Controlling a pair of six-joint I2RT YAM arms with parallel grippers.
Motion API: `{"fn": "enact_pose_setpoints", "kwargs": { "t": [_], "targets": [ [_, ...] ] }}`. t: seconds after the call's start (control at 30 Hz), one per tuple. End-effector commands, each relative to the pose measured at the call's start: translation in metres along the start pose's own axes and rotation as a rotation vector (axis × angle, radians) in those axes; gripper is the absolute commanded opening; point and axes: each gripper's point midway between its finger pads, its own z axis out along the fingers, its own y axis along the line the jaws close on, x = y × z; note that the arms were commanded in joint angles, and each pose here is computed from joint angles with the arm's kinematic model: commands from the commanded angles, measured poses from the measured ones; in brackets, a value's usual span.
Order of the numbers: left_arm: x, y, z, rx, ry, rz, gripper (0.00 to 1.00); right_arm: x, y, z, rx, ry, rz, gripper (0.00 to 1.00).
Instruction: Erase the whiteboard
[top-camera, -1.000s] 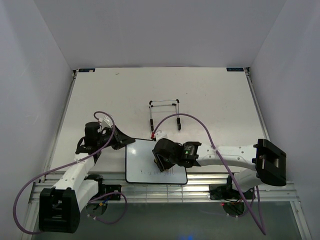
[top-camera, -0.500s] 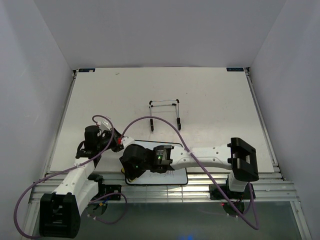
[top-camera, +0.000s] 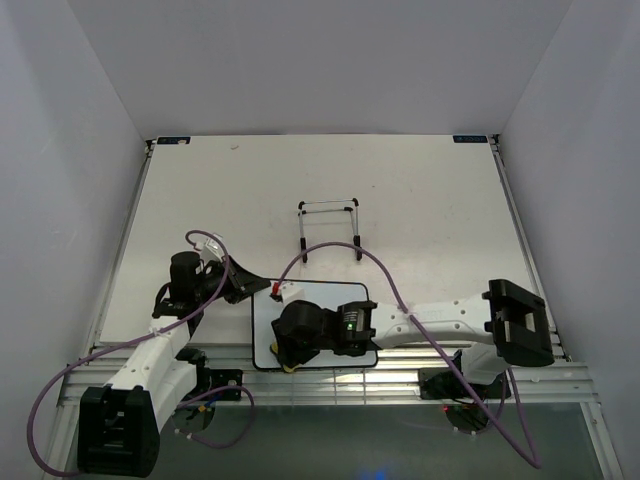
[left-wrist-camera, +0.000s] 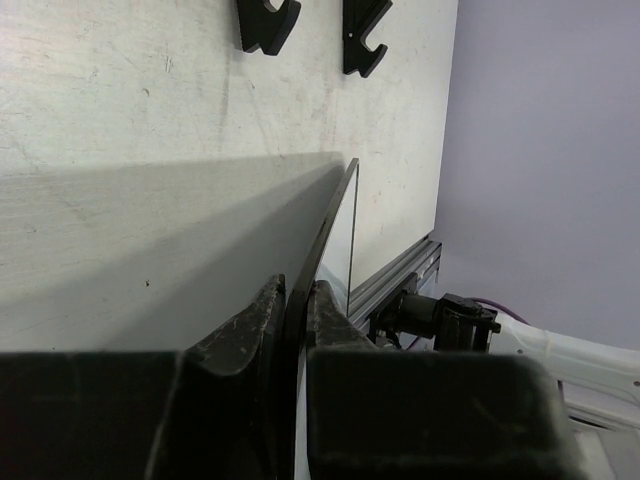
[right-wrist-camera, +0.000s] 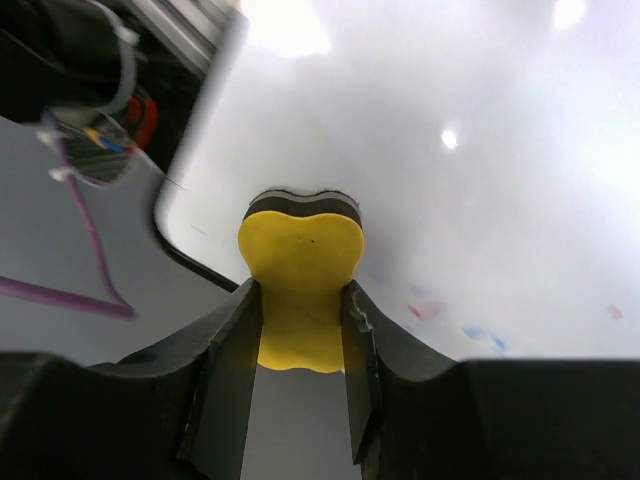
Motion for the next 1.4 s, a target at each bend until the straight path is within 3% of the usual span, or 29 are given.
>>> {"fn": "enact_pose_setpoints", "kwargs": {
  "t": [0.0,0.23,0.57,0.83,1.03,1.27,1.37],
  "targets": [
    [-0.025,0.004,0.001,-0.063,-0.117,0.026,0.00,0.067,-0.083,0.000,0.236,0.152,0.072,0.32],
    [-0.022,0.005,0.001,-0.061,-0.099,0.032,0.00,0.134,-0.187,-0.027,0.396,0.241,0.234,0.33],
    [-0.014,0.018,0.004,-0.081,-0.076,0.024,0.00,0.130,-0.225,-0.050,0.384,0.184,0.367,0.33],
    [-0.011,0.025,0.005,-0.095,-0.073,0.010,0.00,0.152,-0.241,-0.066,0.382,0.203,0.445,0.34],
    [-0.015,0.022,0.008,-0.074,-0.086,0.017,0.00,0.122,-0.220,-0.063,0.339,0.207,0.361,0.33],
    [-0.014,0.022,0.007,-0.071,-0.100,-0.005,0.00,0.021,-0.120,-0.034,0.145,0.067,0.188,0.33],
    [-0.014,0.022,0.006,-0.069,-0.104,-0.009,0.00,0.008,-0.109,-0.016,0.144,0.090,0.128,0.33]
  ]
}}
